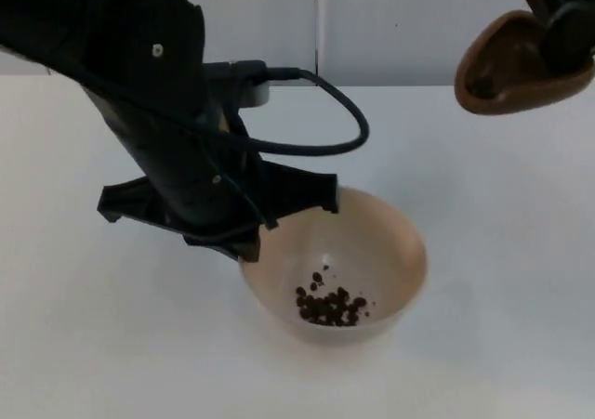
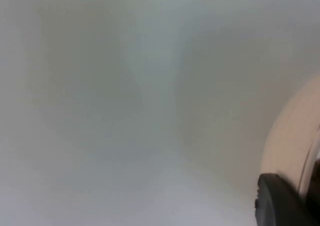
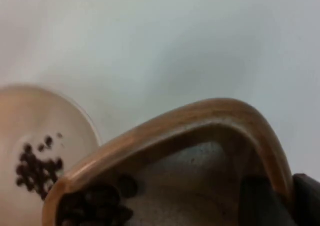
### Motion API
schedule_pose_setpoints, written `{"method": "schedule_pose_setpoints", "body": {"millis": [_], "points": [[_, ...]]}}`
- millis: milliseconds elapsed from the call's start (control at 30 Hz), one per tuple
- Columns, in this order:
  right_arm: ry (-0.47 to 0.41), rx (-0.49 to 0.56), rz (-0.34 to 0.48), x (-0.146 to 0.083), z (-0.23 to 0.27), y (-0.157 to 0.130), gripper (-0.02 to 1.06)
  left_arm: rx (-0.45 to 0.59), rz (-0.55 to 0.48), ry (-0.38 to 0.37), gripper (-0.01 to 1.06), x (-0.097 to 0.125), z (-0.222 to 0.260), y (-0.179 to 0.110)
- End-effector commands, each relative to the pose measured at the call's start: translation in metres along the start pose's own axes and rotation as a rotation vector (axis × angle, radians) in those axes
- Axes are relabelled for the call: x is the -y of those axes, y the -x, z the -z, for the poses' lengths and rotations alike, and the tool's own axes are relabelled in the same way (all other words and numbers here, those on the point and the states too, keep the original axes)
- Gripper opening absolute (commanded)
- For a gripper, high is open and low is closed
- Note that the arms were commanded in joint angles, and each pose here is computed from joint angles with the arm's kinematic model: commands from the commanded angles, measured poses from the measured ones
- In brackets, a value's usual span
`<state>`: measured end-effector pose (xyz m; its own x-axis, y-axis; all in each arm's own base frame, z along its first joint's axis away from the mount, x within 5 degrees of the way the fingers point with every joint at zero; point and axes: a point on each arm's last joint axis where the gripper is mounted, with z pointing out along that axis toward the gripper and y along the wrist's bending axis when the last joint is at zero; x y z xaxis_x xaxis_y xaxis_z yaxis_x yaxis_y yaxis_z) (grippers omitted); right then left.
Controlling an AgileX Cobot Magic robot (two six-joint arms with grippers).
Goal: Pick up the bowl with the left hand and pour the coffee beans from the cup into the bowl with the right hand.
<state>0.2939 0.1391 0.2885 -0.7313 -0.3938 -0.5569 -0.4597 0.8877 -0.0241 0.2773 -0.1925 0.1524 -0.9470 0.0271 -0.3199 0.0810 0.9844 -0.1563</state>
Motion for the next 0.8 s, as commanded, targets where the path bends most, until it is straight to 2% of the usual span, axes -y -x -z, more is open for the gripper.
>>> {"method": "schedule_pose_setpoints", "body": {"millis": [0,367,767], "points": [[-0.003,0.015,-0.036,0.005,-0.006,-0.008,0.00,0.032,0.006,-0.003,0.00,-0.009,0.001,0.009],[-0.011,0.019,-0.174,0.006,-0.042,-0.056,0.00,0.109,0.063,0.003,0.00,-0.042,0.000,0.032],[-0.011,0.035,-0.252,0.004,-0.058,-0.085,0.00,0.074,0.061,0.015,0.00,-0.044,-0.025,0.028]]}}
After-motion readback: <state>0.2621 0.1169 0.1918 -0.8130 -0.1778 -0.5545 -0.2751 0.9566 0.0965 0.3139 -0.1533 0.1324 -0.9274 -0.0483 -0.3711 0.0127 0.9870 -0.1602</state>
